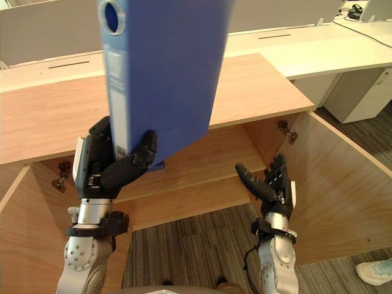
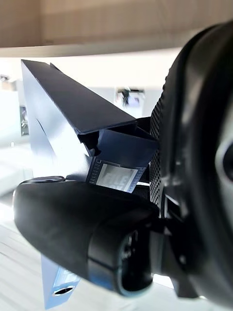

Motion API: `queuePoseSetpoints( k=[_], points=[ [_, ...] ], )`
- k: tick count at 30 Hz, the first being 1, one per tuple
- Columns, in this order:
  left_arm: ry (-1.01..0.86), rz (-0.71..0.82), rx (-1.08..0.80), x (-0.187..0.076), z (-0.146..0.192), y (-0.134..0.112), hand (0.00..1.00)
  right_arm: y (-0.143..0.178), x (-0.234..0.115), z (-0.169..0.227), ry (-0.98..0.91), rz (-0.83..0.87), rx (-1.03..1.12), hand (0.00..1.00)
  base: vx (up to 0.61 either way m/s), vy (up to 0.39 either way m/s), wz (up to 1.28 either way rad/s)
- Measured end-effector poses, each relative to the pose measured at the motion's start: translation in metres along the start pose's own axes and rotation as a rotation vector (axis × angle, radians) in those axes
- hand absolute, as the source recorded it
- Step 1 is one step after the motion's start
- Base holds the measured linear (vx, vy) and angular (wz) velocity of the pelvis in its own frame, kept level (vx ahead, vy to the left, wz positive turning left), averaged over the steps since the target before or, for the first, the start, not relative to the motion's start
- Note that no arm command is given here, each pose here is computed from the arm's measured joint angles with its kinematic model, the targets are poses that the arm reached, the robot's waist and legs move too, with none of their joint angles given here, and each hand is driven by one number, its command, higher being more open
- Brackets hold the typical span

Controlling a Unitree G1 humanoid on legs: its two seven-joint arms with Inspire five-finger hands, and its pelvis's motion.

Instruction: Walk over to the cabinet, pick up the folder, carry it to the office cabinet, place the folder inside the office cabinet, then close the office cabinet door

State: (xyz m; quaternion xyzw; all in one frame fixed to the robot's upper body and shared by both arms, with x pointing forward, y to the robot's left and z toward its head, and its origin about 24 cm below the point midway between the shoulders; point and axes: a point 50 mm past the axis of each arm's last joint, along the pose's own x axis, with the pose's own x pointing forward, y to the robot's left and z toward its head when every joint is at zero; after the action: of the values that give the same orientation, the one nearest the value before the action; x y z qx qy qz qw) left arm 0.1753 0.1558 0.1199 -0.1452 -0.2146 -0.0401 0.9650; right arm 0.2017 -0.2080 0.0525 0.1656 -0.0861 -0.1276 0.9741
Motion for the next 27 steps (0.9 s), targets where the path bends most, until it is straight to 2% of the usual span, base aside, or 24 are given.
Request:
queuePoseSetpoints(
  k=[3, 7, 13, 14, 21, 27],
  points=[
    [0.089, -0.037, -0.167, -0.008, -0.007, 0.003, 0.00, 0.023, 0.018, 0.026, -0.106, 0.183, -0.013, 1.00, -0.02, -0.006, -0.05],
    [0.165, -0.134, -0.269, -0.013, -0.013, -0.002, 0.00, 0.046, 0.030, 0.037, -0.150, 0.368, -0.008, 1.00, 0.00, 0.000, 0.00],
    [0.199, -0.166, -0.348, -0.014, -0.012, 0.002, 0.00, 0.056, 0.041, 0.045, -0.131, 0.540, -0.041, 1.00, 0.00, 0.000, 0.00],
    [0.211, -0.168, -0.351, -0.015, -0.012, 0.004, 0.00, 0.057, 0.044, 0.044, -0.114, 0.570, -0.050, 0.00, 0.00, -0.002, 0.03],
    [0.308, -0.167, -0.301, -0.022, -0.020, 0.019, 0.00, 0.054, 0.045, 0.027, 0.064, 0.743, -0.077, 0.00, 0.00, -0.002, 0.09],
    [0.320, -0.187, -0.239, -0.021, -0.016, 0.029, 0.00, 0.046, 0.046, 0.022, 0.142, 0.754, -0.042, 0.00, -0.02, -0.011, 0.11]
  ],
)
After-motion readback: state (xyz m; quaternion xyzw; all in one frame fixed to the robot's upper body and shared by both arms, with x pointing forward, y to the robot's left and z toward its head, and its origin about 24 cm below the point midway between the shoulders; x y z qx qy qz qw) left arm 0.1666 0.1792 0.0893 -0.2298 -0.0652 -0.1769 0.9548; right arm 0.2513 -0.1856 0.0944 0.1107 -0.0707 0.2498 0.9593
